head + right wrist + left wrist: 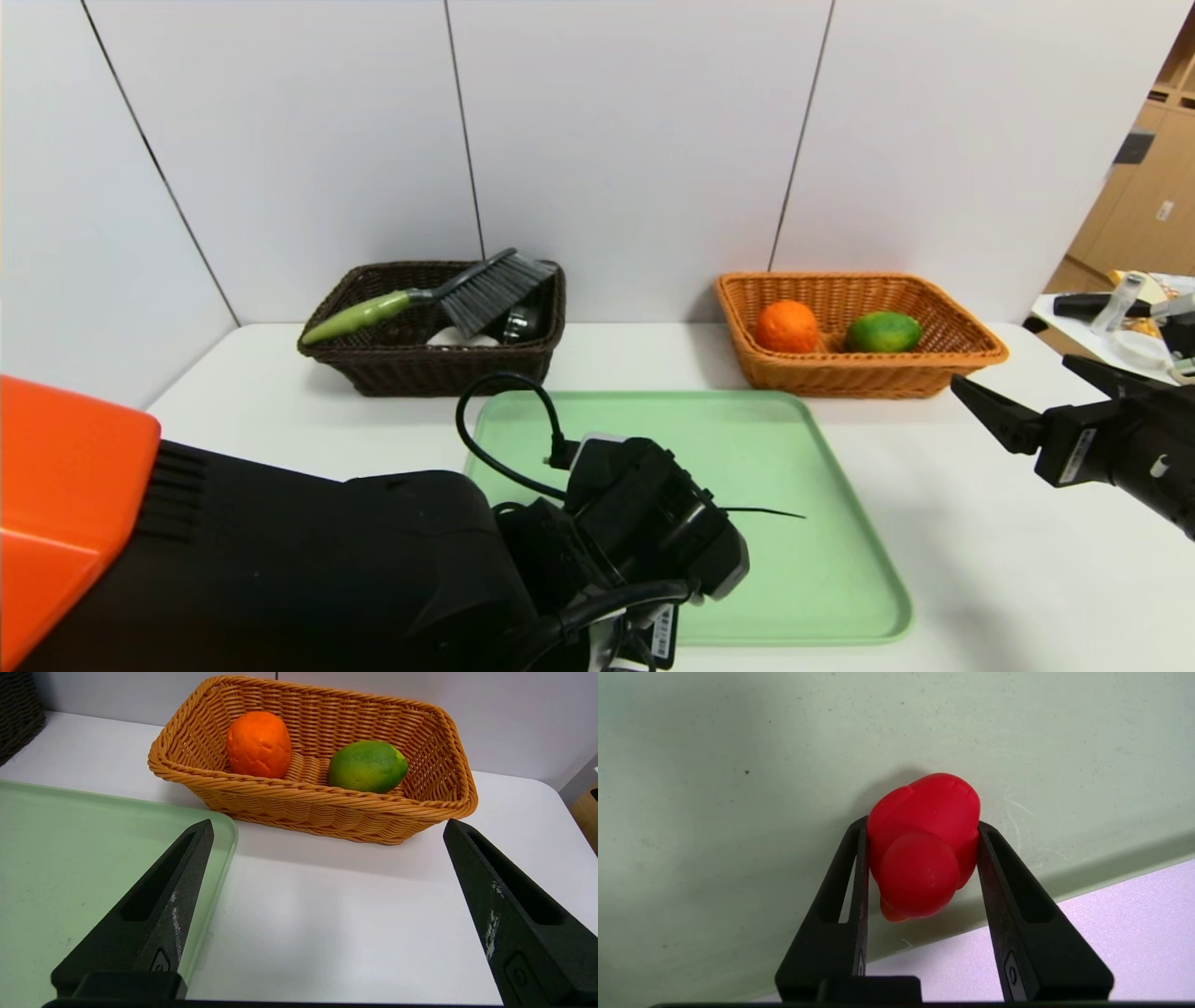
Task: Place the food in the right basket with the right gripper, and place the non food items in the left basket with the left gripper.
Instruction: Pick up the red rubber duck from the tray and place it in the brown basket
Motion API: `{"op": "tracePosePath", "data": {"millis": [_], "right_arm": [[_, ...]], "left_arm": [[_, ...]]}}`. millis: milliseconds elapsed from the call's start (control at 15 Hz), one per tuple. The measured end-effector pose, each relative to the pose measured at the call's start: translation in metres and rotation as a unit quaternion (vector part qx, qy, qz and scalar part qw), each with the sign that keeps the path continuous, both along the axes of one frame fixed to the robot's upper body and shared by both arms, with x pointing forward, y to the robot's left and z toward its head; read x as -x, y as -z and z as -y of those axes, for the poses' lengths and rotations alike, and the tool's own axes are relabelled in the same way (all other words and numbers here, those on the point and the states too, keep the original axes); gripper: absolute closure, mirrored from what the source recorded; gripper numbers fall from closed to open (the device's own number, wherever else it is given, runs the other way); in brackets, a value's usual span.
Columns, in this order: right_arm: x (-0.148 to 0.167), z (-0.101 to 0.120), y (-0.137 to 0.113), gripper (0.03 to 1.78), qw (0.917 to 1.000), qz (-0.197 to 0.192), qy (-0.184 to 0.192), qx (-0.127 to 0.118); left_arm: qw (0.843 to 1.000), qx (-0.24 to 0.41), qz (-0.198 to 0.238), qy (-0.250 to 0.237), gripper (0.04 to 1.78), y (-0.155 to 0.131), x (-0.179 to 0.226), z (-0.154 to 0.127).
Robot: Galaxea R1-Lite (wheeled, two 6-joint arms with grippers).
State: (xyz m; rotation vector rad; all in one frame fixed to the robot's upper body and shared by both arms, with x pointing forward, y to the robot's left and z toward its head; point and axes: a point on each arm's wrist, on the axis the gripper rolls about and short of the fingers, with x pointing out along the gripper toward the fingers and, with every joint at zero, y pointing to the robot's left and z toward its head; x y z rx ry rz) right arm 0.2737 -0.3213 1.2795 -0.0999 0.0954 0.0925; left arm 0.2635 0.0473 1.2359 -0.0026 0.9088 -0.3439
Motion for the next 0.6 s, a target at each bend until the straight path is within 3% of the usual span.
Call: {"op": "tracePosePath", "data": {"millis": [333, 600], "right_arm": [[0.0, 0.0, 0.0, 0.12, 1.0, 0.001, 0.0, 0.0], [0.0, 0.0, 0.0, 0.12, 1.0, 0.0, 0.0, 0.0]], "left_arm": [[1.0, -0.005, 0.02, -0.002, 1.13, -0.005, -0.002, -0.002], [0.996, -0.004, 0.088, 0.014, 1.14, -0.037, -0.018, -0.024]]}}
